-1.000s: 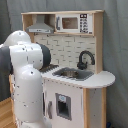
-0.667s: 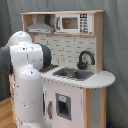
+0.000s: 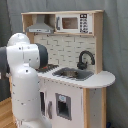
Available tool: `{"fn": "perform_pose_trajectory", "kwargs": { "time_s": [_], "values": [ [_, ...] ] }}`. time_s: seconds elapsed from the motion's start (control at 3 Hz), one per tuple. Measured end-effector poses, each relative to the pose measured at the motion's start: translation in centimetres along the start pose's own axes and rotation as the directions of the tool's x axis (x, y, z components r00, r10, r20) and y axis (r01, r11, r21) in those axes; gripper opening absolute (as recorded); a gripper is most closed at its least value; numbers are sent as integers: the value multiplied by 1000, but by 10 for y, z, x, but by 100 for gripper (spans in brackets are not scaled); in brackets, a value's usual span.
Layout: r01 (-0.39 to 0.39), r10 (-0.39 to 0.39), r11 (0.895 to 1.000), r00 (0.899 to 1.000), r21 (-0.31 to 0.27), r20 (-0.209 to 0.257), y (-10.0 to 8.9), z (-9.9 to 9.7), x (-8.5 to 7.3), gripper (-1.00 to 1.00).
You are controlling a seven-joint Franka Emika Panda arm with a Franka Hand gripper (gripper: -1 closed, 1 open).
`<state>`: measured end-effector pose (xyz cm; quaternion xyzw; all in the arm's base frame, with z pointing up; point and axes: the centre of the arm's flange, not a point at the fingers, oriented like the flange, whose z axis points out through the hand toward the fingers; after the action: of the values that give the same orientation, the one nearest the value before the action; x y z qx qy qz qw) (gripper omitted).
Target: Play with the kitchen
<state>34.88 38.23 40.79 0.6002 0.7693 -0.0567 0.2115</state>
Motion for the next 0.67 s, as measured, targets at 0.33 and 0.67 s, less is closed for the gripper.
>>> {"fn": "perform_pose_trajectory", "kwargs": {
  "time_s": [0.33, 0.67],
  "values": [
    [26, -27, 999, 999, -41, -25, 3, 13, 15, 100],
    [45, -49, 996, 997, -75, -51, -1, 30, 35, 100]
  ]
}}
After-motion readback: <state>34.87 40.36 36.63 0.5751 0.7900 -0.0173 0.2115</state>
